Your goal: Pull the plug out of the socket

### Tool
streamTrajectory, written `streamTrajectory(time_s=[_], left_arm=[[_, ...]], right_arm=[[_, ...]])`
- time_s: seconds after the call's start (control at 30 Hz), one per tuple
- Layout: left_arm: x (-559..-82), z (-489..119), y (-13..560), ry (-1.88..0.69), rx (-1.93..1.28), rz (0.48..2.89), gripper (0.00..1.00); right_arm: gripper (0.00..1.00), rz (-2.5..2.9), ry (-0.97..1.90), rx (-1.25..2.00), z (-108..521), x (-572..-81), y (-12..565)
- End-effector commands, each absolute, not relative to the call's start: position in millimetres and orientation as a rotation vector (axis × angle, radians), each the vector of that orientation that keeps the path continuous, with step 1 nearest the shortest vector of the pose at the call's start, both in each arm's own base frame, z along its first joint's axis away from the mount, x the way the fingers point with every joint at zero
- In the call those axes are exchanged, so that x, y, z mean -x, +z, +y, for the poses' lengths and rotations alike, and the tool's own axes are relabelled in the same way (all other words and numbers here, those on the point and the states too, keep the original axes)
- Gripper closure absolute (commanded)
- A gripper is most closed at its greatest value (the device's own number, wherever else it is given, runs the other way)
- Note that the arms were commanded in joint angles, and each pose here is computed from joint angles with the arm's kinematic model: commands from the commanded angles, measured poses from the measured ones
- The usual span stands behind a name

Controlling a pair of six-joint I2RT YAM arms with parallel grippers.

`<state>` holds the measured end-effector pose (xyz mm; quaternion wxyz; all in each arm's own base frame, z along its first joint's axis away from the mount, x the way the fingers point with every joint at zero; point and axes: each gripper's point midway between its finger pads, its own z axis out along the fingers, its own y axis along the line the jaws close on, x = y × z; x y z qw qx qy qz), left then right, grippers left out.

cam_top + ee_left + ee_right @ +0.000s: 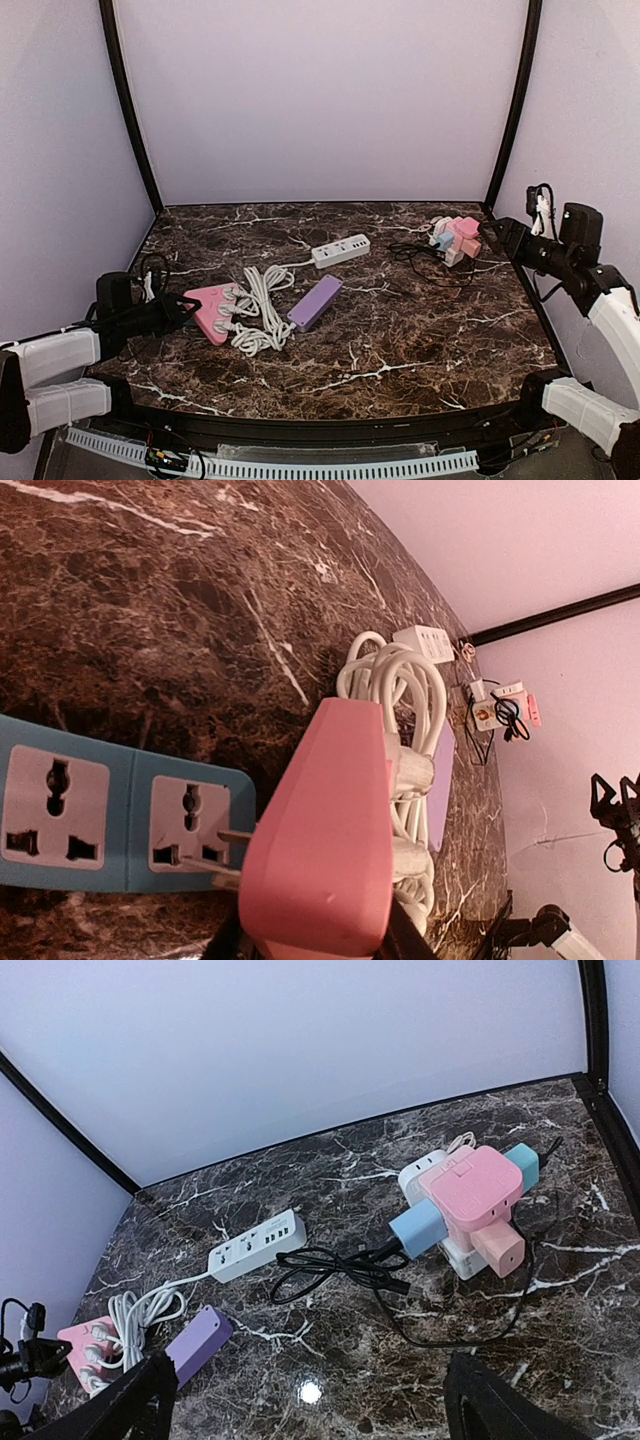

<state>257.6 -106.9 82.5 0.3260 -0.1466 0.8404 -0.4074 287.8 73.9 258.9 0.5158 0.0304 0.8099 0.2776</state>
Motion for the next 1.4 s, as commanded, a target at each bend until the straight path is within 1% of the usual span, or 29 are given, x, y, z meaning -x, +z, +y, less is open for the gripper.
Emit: streamTrajectory(time_s=[0.0, 0.13, 0.3, 0.33, 0.43, 0.53, 0.73, 0.87, 0.93, 1.0, 1.03, 1.07, 1.1, 1.13, 1.17, 1.2, 1.27, 1.37], left_arm=[[-242.0, -135.9, 85.0, -1.123, 0.198, 2.270, 0.75], [-238.4, -154.3, 89.3, -1.167, 0.105, 2.289, 0.79], [-231.0, -184.1, 94.1, -1.185, -0.057, 2.335, 0.80], [-229.0, -193.1, 97.6, -1.185, -0.106, 2.336, 0.80], [-226.2, -209.1, 93.8, -1.192, -0.164, 2.366, 0.80], [-224.4, -233.4, 97.6, -1.209, -0.239, 2.363, 0.83], [-218.0, -282.1, 94.0, -1.245, -0.359, 2.387, 0.83], [-216.8, -294.3, 89.0, -1.249, -0.375, 2.401, 0.83], [-216.3, -294.1, 86.3, -1.247, -0.363, 2.411, 0.79], [-216.8, -291.5, 83.1, -1.222, -0.352, 2.431, 0.69], [-219.6, -289.9, 83.4, -1.196, -0.345, 2.433, 0.60], [-218.2, -286.0, 80.4, -1.169, -0.336, 2.461, 0.56], [-221.6, -284.0, 81.7, -1.136, -0.335, 2.457, 0.47], [-220.0, -280.6, 82.1, -1.116, -0.332, 2.471, 0.43], [-221.2, -277.3, 81.5, -1.086, -0.324, 2.480, 0.34], [-221.8, -275.9, 85.9, -1.079, -0.321, 2.469, 0.30], [-223.6, -268.5, 87.6, -1.028, -0.304, 2.485, 0.17], [-227.0, -254.7, 92.9, -0.965, -0.293, 2.517, 0.13]], right_arm=[[0.08, 1.941, 0.711, -0.048, 83.2, -287.2, 253.5], [0.09, 1.959, 0.722, -0.032, 90.1, -286.8, 248.1], [0.09, 1.967, 0.747, 0.027, 104.0, -281.7, 245.8], [0.07, 1.964, 0.750, 0.046, 107.2, -280.1, 245.5], [0.07, 1.943, 0.779, 0.087, 117.1, -274.4, 247.5], [0.07, 1.939, 0.812, 0.109, 127.0, -269.6, 245.2], [0.09, 1.989, 0.863, 0.159, 150.9, -264.6, 232.3], [0.10, 1.997, 0.891, 0.210, 169.2, -261.3, 230.1], [0.11, 1.992, 0.906, 0.251, 179.2, -258.1, 229.9], [0.11, 1.994, 0.903, 0.289, 187.8, -256.2, 229.6], [0.11, 1.995, 0.900, 0.309, 192.4, -255.4, 230.3], [0.11, 2.000, 0.896, 0.329, 196.5, -254.1, 229.7], [0.11, 2.004, 0.889, 0.349, 200.4, -253.2, 229.6], [0.12, 2.010, 0.884, 0.368, 204.7, -251.6, 228.5], [0.12, 2.012, 0.879, 0.382, 208.3, -251.1, 228.5], [0.13, 2.015, 0.876, 0.403, 213.3, -249.4, 227.3], [0.13, 2.008, 0.880, 0.445, 223.4, -245.2, 228.0], [0.14, 2.001, 0.902, 0.520, 241.7, -236.0, 229.4]])
